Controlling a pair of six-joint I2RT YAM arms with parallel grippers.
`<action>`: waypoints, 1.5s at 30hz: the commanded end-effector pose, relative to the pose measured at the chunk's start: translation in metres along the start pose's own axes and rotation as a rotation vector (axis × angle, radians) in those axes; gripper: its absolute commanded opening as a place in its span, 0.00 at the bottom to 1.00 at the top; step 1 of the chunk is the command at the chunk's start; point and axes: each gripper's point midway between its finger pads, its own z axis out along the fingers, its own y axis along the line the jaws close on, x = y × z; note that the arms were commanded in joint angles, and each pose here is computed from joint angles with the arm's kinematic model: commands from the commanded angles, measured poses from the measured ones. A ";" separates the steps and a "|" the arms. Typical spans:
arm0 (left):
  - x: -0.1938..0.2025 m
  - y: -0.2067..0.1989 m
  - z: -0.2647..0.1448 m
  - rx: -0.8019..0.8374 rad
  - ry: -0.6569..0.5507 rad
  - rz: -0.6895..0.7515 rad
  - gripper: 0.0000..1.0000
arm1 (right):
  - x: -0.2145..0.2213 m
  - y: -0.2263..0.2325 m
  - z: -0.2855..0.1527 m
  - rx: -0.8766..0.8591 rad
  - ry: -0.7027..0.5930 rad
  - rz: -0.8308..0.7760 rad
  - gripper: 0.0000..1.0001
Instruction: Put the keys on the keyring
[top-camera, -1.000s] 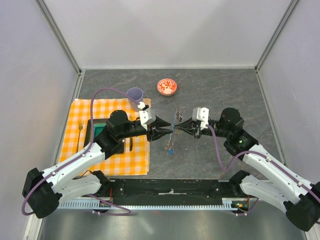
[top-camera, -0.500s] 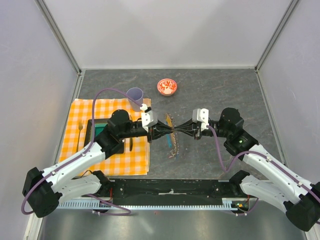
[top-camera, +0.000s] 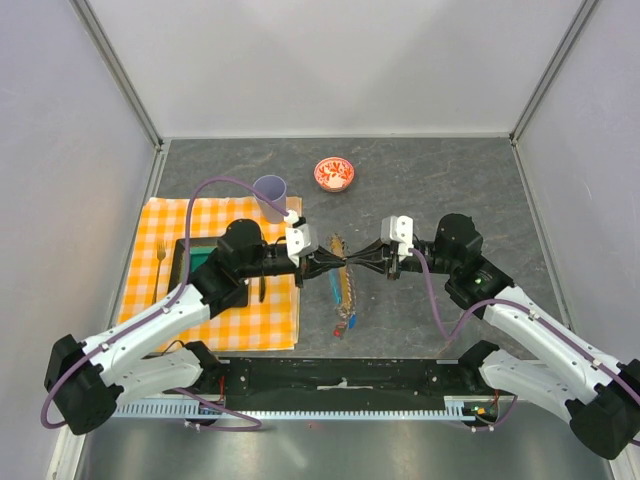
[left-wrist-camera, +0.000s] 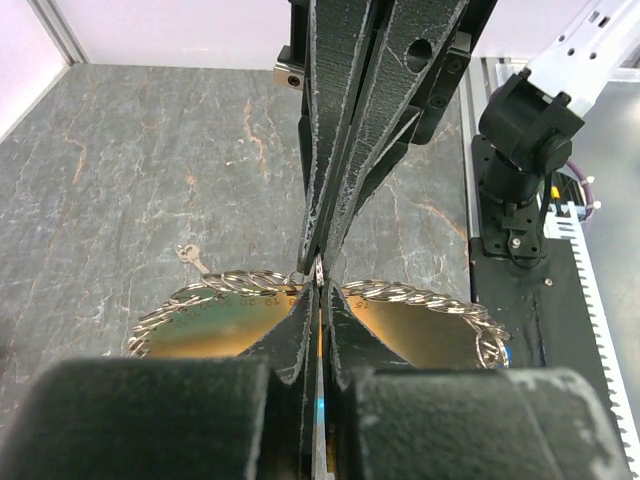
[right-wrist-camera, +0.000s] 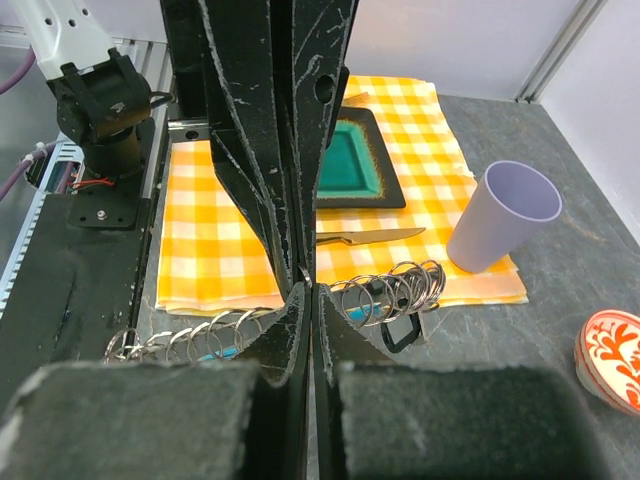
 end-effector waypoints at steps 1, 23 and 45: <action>-0.030 0.008 -0.003 -0.050 -0.009 0.122 0.02 | -0.032 -0.009 -0.003 0.030 -0.047 -0.068 0.05; -0.016 0.011 -0.005 -0.138 0.329 0.561 0.02 | -0.012 0.001 -0.011 0.000 0.046 -0.069 0.34; -0.010 0.000 0.005 -0.098 0.339 0.554 0.02 | 0.005 0.013 -0.001 -0.121 0.091 -0.022 0.30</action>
